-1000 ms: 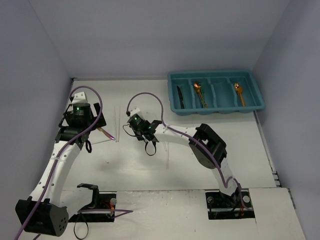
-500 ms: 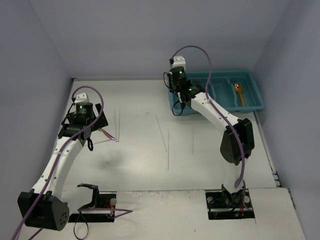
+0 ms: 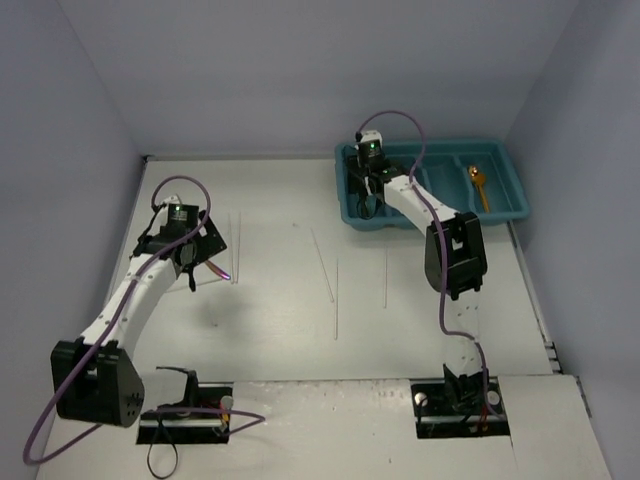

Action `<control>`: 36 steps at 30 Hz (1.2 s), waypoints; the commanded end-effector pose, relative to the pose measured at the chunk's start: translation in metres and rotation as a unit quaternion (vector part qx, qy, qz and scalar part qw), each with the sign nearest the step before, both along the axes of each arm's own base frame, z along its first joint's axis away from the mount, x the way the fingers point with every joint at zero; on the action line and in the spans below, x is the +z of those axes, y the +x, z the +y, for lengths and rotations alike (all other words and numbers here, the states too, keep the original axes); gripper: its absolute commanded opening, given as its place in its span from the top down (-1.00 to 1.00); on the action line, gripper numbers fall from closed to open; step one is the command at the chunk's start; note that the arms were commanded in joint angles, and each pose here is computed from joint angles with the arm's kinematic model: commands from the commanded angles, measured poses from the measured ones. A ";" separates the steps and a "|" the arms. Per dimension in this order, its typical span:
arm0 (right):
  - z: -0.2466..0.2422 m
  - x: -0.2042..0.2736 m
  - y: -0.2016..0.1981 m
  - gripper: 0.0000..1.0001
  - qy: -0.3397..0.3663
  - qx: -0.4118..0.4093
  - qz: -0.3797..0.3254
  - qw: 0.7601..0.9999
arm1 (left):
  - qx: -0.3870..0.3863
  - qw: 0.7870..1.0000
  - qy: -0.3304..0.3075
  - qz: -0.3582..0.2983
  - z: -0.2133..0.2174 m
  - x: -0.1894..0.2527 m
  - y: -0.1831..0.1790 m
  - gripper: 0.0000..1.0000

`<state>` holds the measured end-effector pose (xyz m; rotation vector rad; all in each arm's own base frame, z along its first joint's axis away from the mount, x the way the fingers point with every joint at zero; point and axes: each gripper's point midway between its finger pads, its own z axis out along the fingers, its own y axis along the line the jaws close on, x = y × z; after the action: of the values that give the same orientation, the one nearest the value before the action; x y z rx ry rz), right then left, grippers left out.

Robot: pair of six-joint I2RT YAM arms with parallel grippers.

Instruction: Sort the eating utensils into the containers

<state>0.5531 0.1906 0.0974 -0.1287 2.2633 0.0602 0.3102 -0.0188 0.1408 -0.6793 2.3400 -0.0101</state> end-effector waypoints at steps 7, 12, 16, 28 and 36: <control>-0.036 0.129 -0.059 0.00 0.021 -0.001 -0.108 0.994 | 0.083 0.996 -0.023 0.029 0.002 -0.024 0.027 -0.88; -0.046 0.121 -0.098 0.00 0.031 0.001 -0.094 0.995 | 0.102 0.994 -0.011 0.046 0.007 -0.037 0.042 -0.87; -0.051 0.113 -0.123 0.00 0.044 0.001 -0.085 0.995 | 0.109 0.992 -0.012 0.056 0.006 -0.044 0.053 -0.83; -0.065 0.098 -0.149 0.01 0.036 -0.009 -0.078 0.996 | 0.143 0.986 -0.025 0.081 0.017 -0.077 0.059 -0.66; -0.065 0.096 -0.150 0.01 0.036 -0.008 -0.076 0.996 | 0.157 0.982 -0.041 0.102 0.020 -0.100 0.062 -0.47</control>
<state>0.3954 0.1280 0.1648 -0.1109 2.2048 0.1042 0.3563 0.0011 0.0344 -1.0915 2.4702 0.1556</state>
